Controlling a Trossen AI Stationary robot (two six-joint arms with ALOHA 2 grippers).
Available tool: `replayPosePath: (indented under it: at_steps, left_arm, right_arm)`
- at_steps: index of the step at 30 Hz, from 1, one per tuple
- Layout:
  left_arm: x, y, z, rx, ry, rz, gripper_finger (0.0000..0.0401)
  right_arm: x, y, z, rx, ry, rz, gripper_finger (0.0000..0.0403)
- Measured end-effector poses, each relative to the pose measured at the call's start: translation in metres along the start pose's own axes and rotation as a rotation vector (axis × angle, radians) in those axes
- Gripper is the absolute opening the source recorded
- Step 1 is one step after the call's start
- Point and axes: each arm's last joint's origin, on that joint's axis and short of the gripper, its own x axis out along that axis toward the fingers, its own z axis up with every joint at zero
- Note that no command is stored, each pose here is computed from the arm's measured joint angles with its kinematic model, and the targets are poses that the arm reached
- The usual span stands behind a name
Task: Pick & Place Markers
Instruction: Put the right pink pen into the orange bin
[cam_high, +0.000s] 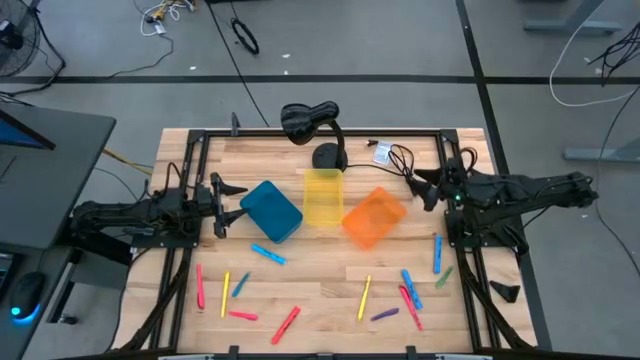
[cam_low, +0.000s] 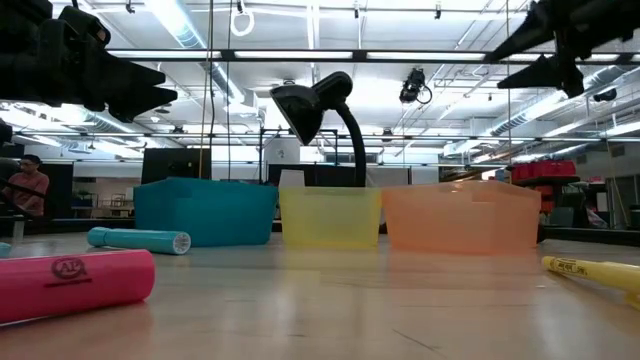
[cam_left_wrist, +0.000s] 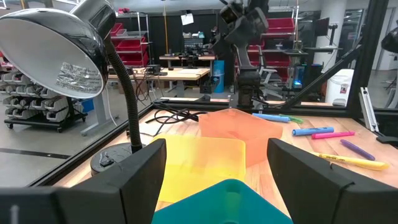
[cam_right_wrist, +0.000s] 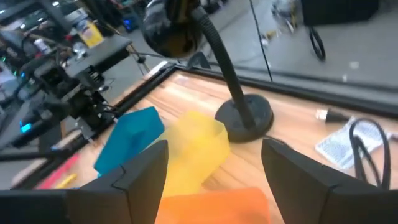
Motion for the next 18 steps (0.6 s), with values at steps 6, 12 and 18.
replayPosePath:
  at_steps: [6, 12, 18]
  left_arm:
    - [0.0, 0.0, 0.0, 0.0, 0.0, 0.0, 0.0286]
    - [0.0, 0.0, 0.0, 0.0, 0.0, 0.0, 0.0286]
    - [0.0, 0.0, 0.0, 0.0, -0.001, 0.0, 0.0286]
  right_arm:
    - [0.002, 0.022, 0.02, 0.173, 0.043, 0.003, 0.0262]
    - [0.006, 0.043, 0.034, 0.285, 0.159, 0.019, 0.0262]
    - [0.012, 0.065, 0.045, 0.35, 0.326, -0.021, 0.0262]
